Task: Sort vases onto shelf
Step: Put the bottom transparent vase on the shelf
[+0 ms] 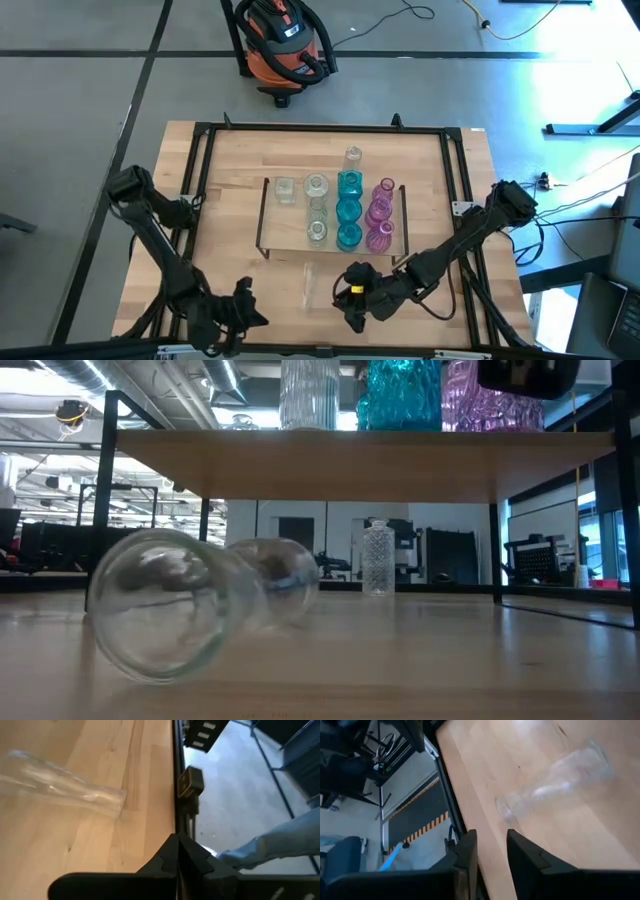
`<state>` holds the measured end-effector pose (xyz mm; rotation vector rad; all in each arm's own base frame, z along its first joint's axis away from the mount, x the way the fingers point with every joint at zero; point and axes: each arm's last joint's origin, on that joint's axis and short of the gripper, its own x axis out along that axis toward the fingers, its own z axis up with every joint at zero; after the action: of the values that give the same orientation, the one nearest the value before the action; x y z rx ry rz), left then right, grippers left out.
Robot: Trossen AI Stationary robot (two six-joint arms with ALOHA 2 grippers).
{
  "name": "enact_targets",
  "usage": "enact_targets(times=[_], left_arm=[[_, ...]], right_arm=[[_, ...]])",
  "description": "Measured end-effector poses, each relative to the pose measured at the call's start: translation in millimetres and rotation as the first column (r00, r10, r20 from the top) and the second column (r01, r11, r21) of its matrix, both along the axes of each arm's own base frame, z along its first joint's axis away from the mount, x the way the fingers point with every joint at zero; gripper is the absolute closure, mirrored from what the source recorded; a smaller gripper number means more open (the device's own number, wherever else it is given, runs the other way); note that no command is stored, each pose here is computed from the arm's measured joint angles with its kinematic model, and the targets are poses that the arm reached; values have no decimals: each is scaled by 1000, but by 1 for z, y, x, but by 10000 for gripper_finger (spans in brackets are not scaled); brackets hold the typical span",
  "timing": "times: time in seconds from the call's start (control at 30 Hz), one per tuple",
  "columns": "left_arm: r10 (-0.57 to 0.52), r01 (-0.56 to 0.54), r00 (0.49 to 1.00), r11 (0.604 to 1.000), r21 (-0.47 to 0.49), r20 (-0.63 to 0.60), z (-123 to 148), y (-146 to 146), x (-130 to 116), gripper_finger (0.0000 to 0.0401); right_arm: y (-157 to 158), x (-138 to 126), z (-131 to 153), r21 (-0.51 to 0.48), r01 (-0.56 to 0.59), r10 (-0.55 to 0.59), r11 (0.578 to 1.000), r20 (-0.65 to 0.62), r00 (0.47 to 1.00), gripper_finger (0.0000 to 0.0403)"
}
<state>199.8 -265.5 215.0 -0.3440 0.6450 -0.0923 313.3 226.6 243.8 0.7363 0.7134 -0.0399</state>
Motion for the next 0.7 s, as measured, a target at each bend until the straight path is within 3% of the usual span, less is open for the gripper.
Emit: enact_targets(times=[0.2,0.3,0.47,0.6,0.7], left_arm=[[-7,8,999,1000,20,-45,-36,-11,7,386],[36,-37,999,999,-31,-25,-52,-20,15,350],[198,-187,979,969,-160,56,-76,-24,37,270],[265,-253,963,952,-170,53,-84,-24,61,222],[304,-298,953,943,-149,19,-83,-24,77,210]], right_arm=[[3,-4,-2,19,8,-7,1000,-35,999,318],[6,-7,-2,27,-11,12,1000,-41,999,318],[9,-14,-7,16,-87,88,996,-118,989,318],[18,-23,-8,13,-134,135,991,-137,981,318],[26,-32,-10,-4,-166,164,986,-162,973,319]])
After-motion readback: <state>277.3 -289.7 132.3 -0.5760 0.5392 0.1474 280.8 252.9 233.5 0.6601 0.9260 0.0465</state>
